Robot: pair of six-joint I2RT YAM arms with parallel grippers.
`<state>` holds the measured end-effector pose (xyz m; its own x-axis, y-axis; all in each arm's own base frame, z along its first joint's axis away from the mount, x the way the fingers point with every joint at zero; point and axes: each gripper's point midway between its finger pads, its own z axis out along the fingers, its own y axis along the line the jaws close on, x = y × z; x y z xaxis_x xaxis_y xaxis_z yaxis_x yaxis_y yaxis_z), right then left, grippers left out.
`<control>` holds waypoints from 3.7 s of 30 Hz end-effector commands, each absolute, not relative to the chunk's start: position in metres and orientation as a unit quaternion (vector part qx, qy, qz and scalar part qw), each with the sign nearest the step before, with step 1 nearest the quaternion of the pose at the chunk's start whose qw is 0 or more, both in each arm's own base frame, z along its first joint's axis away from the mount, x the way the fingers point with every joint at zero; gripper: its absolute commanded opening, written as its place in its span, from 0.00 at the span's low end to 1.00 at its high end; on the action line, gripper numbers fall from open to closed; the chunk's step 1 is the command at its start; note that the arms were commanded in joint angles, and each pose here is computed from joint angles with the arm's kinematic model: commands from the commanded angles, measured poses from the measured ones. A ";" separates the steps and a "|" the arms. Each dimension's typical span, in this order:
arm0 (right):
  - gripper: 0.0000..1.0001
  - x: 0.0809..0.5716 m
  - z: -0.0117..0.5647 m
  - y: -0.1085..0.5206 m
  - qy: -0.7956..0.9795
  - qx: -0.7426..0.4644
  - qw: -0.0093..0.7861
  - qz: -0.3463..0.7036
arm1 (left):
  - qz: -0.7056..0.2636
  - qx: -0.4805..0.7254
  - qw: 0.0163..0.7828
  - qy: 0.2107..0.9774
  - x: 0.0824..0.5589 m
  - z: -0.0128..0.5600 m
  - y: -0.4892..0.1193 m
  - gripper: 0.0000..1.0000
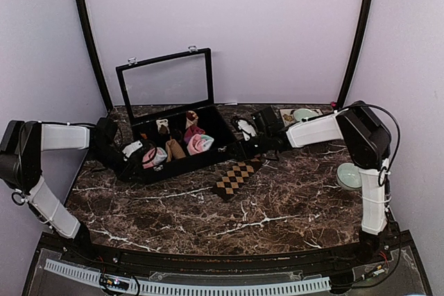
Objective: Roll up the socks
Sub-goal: Move the storage box to the center of the board, then pick up the sock from the center of the board, then roll the sock at the center of the board.
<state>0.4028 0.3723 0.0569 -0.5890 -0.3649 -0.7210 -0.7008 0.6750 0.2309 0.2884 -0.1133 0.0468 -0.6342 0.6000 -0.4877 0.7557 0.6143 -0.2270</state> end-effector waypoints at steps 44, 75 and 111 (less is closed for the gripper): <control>0.67 0.236 0.031 0.424 0.810 -0.412 0.349 0.229 | -0.128 0.453 0.284 0.835 0.282 0.130 -0.086 0.57; 0.00 0.189 0.010 0.397 0.833 -0.384 0.255 0.306 | -0.295 0.618 0.260 0.680 0.220 0.132 -0.210 0.97; 0.00 0.171 -0.018 0.347 0.877 -0.253 0.091 0.399 | -0.280 0.772 0.181 0.541 0.201 0.054 -0.391 0.38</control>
<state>0.1869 0.3730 0.0186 -0.8051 -0.3312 -0.4921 -0.5930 0.4693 0.6542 0.1970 -0.3828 0.0493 0.2311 0.7432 -0.6279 0.9393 -0.3387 -0.0552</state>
